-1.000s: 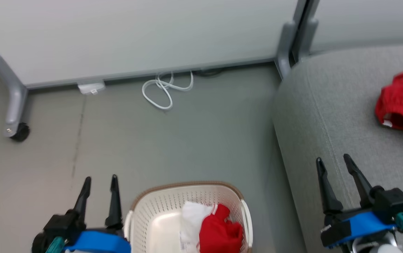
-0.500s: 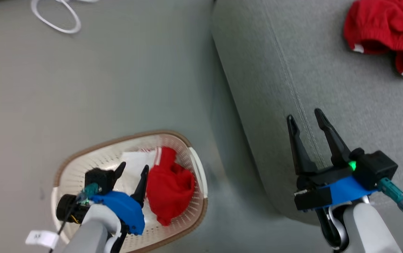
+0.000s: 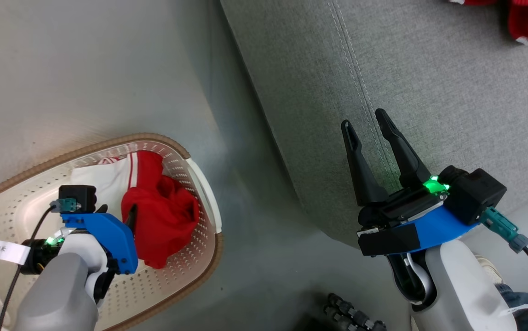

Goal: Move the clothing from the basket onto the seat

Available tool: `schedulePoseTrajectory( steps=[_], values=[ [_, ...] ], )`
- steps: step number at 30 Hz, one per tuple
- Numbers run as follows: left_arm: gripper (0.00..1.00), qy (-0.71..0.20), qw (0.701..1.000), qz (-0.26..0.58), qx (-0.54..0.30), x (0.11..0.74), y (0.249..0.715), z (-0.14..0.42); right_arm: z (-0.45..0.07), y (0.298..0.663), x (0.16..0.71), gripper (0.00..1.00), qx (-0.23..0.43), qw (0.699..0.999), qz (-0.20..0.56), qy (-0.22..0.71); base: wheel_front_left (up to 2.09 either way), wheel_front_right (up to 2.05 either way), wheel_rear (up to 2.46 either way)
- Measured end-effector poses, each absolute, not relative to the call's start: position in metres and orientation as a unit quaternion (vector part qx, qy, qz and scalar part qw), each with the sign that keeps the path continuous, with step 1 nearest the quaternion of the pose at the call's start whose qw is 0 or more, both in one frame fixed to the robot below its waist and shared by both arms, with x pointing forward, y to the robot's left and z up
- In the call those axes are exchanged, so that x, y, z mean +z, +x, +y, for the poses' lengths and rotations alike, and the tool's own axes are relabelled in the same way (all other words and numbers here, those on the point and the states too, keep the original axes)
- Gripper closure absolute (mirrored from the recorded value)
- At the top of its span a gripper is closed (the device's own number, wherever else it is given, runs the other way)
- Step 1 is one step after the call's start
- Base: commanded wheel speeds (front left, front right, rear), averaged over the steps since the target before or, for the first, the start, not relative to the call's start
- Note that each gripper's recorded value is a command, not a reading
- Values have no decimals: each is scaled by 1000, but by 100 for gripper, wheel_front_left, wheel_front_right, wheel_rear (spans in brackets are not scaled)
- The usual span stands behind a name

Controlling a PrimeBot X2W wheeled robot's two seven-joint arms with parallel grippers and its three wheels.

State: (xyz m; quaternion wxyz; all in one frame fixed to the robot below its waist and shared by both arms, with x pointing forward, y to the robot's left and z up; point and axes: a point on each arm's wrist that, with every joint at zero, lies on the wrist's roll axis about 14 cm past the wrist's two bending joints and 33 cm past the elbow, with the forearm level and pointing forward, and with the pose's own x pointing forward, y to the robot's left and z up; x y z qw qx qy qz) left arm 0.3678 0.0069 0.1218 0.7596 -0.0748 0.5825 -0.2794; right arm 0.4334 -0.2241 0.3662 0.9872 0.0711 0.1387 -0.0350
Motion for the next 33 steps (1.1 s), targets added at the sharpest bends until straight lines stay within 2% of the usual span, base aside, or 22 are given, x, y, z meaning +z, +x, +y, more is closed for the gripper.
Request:
schedulePoseTrajectory(
  steps=[5, 19, 25, 29, 33],
  values=[
    [0, -88, 745, 604, -270, 105, 367, -1, -225, 433, 362, 0, -38, 986, 143, 77, 0, 0, 0],
    [0, -118, 659, 703, -241, 78, 336, -12, -221, 438, 348, 0, -34, 983, 156, 87, 0, 0, 0],
    [0, -103, 703, 650, -270, 78, 364, -20, -218, 439, 342, 0, -31, 982, 161, 90, 0, 0, 0],
    [0, -74, 712, 633, -295, 75, 368, -19, -215, 440, 337, 0, -28, 982, 166, 92, 0, 0, 0],
    [0, -71, 707, 636, -303, 74, 365, -23, -213, 441, 332, 0, -25, 981, 169, 94, 0, 0, 0]
  ],
)
